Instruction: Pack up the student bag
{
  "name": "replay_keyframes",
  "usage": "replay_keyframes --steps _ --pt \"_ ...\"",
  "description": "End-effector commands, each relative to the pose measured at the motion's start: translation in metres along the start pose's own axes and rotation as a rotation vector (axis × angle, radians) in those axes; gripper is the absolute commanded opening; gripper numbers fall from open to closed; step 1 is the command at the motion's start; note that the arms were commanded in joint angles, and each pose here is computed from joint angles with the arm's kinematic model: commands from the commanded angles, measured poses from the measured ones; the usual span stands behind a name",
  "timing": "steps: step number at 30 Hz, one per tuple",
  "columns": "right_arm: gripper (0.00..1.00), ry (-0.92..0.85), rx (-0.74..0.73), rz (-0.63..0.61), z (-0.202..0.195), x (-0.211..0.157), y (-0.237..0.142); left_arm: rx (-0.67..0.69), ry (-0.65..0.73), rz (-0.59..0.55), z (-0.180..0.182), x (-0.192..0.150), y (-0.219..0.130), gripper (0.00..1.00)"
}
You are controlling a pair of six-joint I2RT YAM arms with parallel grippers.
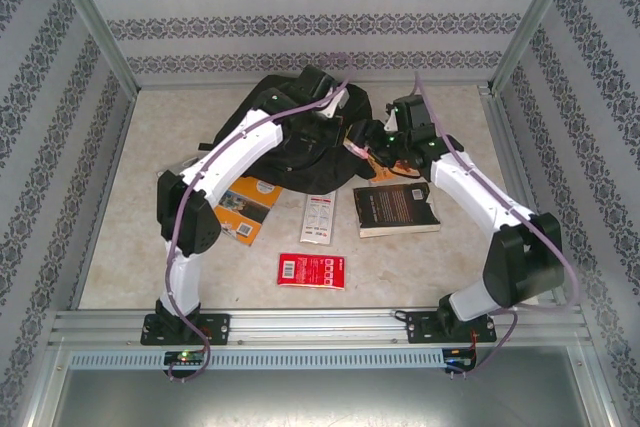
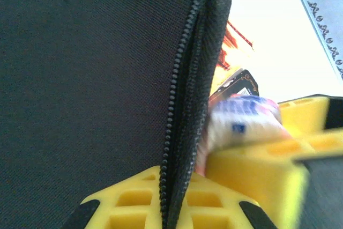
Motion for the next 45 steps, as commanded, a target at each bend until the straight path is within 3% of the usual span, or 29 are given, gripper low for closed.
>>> replay_keyframes --steps 1,7,15,20,27,30,33,38,41,45 --pt "0.56 0.051 -0.040 -0.016 -0.013 0.005 0.023 -0.138 -0.028 -0.052 -0.009 0.007 -0.025 0.00" --pt "0.56 0.117 -0.080 0.040 -0.044 -0.012 0.063 -0.179 -0.073 -0.017 -0.002 0.005 -0.015 0.03" --pt "0.56 0.155 -0.136 0.113 -0.073 -0.030 0.092 -0.206 -0.164 0.099 0.012 -0.004 0.035 0.04" --pt "0.56 0.146 -0.166 0.130 -0.081 -0.034 0.097 -0.185 -0.152 0.087 0.013 -0.002 0.035 0.12" --pt "0.55 0.148 -0.178 0.139 -0.085 -0.035 0.101 -0.158 -0.144 0.091 0.015 -0.003 0.036 0.15" --pt "0.55 0.143 -0.182 0.140 -0.085 -0.035 0.101 -0.146 -0.137 0.085 0.016 -0.002 0.035 0.00" --pt "0.54 0.131 -0.232 0.137 -0.087 -0.036 0.095 -0.098 -0.098 0.035 0.013 0.004 0.016 0.00" --pt "0.54 0.084 -0.307 0.091 -0.080 -0.030 0.072 0.019 0.006 -0.147 0.003 0.019 -0.050 0.00" --pt "0.53 0.027 -0.332 0.034 -0.064 -0.020 0.049 0.087 0.046 -0.228 0.002 0.023 -0.083 0.00" --pt "0.53 -0.096 -0.366 -0.098 -0.030 -0.002 -0.001 0.122 0.077 -0.254 0.006 0.021 -0.101 0.00"
Point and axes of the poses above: each hand's point on the last joint's axis, 136 mm out from that joint toward the fingers, its own y axis out along the fingers, its own z axis along the line the jaws close on, x = y × z, the point moved 10 cm from there along -y, back along the fingers, and after that the axes turned 12 degrees about -y, right-handed, at the moved point
